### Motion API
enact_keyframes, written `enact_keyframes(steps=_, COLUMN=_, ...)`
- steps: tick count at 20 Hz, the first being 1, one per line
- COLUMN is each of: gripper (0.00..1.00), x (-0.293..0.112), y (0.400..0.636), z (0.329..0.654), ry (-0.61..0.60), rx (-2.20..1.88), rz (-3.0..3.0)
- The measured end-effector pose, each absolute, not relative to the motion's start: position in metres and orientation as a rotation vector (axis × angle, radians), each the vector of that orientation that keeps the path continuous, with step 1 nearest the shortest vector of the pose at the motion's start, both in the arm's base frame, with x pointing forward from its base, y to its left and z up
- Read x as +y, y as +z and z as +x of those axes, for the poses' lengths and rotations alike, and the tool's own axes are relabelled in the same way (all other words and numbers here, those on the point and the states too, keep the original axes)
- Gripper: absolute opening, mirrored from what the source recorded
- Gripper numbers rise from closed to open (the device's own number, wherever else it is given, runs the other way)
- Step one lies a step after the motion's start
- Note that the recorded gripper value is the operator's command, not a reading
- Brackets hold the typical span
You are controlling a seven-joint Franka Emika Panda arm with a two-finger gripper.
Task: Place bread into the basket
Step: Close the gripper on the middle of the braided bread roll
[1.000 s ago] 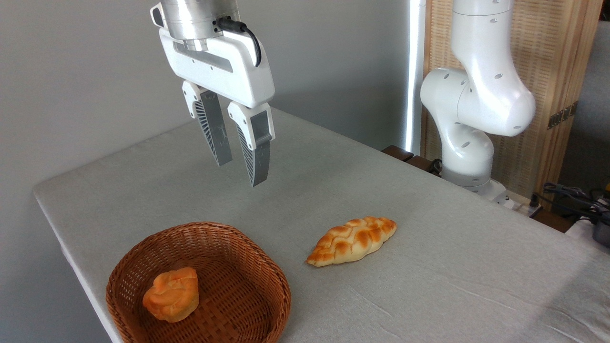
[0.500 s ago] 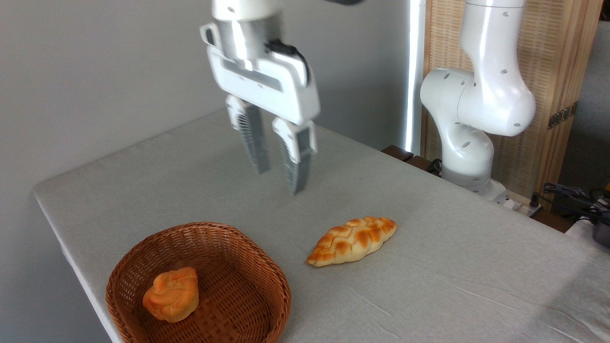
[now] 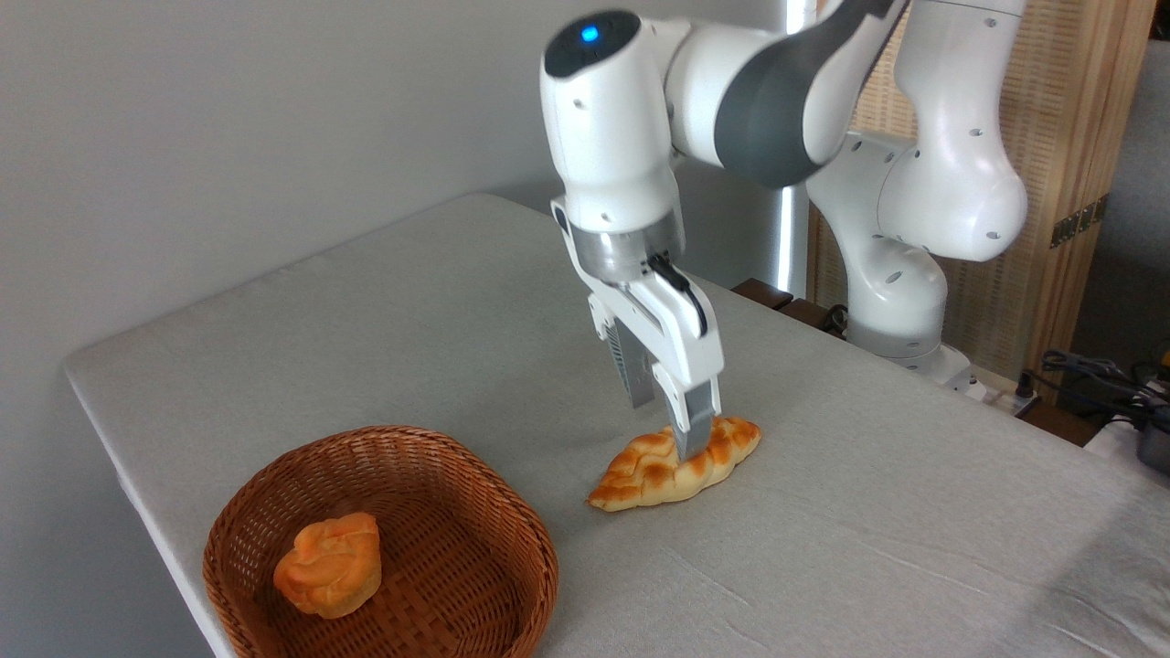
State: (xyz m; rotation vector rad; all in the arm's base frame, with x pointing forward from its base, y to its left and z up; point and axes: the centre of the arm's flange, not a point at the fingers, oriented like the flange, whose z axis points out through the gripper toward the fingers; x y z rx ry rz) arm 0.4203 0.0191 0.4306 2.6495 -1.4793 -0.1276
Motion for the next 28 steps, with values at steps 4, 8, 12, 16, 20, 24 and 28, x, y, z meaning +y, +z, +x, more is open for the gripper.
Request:
enact_keyframes(steps=4, gripper=0.99, x=0.0188, y=0.42, z=0.4151, ry=-0.107, rx=-1.559, rz=2.608)
enact_keyframes(steps=8, gripper=1.0, x=0.0202, y=0.4202, z=0.4132, ry=-0.115, rx=-1.637, rz=2.579)
enact_keyframes(steps=12, gripper=1.0, x=0.0237, y=0.4207, z=0.4126, ry=-0.157, rx=-1.796, rz=2.517)
enact_keyframes(steps=16, gripper=1.0, x=0.0239, y=0.421, z=0.4125, ry=-0.158, rx=-1.824, rz=2.499)
enact_keyframes(steps=20, gripper=1.0, x=0.0239, y=0.4215, z=0.4125, ry=-0.156, rx=-1.828, rz=2.497)
enact_keyframes(steps=24, gripper=1.0, x=0.0232, y=0.4245, z=0.4127, ry=-0.146, rx=-1.837, rz=2.498)
enact_keyframes(steps=28, gripper=1.0, x=0.0223, y=0.4247, z=0.4128, ry=-0.154, rx=-1.874, rz=2.48)
